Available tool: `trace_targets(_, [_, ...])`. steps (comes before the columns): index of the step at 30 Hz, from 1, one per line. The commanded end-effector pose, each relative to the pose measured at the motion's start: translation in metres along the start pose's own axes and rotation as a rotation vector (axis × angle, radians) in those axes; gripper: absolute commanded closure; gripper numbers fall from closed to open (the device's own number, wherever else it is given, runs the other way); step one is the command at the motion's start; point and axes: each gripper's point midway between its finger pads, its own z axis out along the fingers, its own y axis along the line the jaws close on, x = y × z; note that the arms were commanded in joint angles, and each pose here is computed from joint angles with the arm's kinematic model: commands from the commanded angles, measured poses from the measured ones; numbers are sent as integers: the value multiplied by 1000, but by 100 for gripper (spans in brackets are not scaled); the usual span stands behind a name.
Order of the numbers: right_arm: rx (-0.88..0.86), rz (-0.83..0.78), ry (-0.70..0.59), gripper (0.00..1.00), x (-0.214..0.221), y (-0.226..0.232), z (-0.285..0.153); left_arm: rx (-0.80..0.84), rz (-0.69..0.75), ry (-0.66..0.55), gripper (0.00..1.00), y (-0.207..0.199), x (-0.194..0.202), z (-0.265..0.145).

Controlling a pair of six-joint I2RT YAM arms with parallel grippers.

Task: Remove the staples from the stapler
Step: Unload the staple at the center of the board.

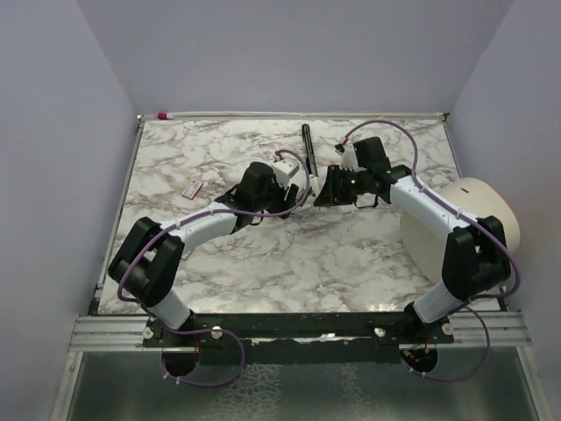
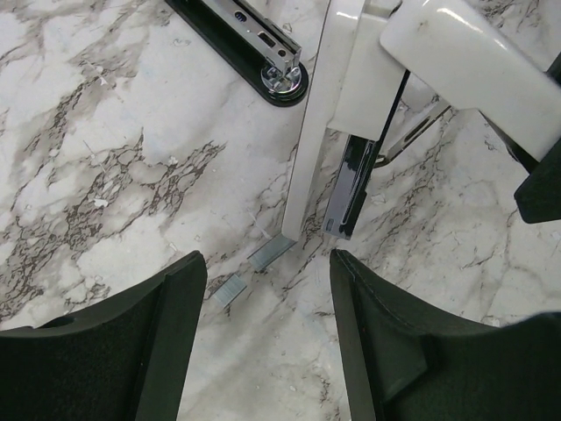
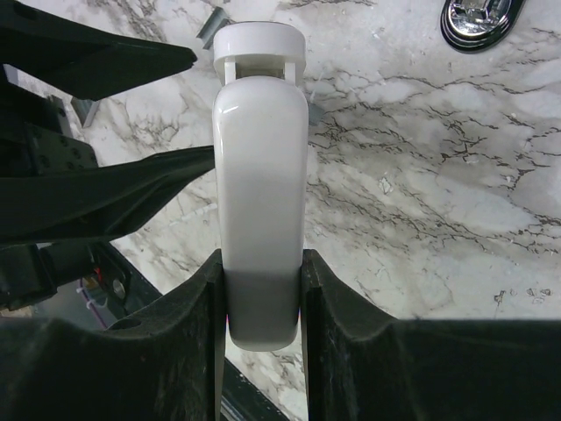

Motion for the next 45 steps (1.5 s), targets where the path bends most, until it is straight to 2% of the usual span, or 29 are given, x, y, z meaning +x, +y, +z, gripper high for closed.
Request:
trace_targets(1, [-78, -52, -66, 99, -19, 25, -16, -26, 33, -12, 38, 5, 0, 10])
trace_targets(10, [-129, -72, -50, 99, -13, 34, -21, -112, 44, 31, 39, 23, 4, 29])
trace_targets(15, [-156, -95, -11, 99, -5, 36, -20, -103, 43, -5, 40, 23, -6, 30])
trace_targets(24, [-190, -186, 83, 99, 19, 31, -21, -157, 33, -56, 41, 46, -19, 24])
trace_targets(29, [-209, -194, 105, 99, 31, 30, -21, -101, -53, -87, 41, 44, -25, 26])
trace_targets(36, [-139, -187, 100, 99, 41, 17, -26, 10, -139, -114, 41, 24, -34, 38])
trace_targets(45, [-66, -182, 77, 99, 46, 2, -24, 80, -181, -94, 42, 8, -50, 75])
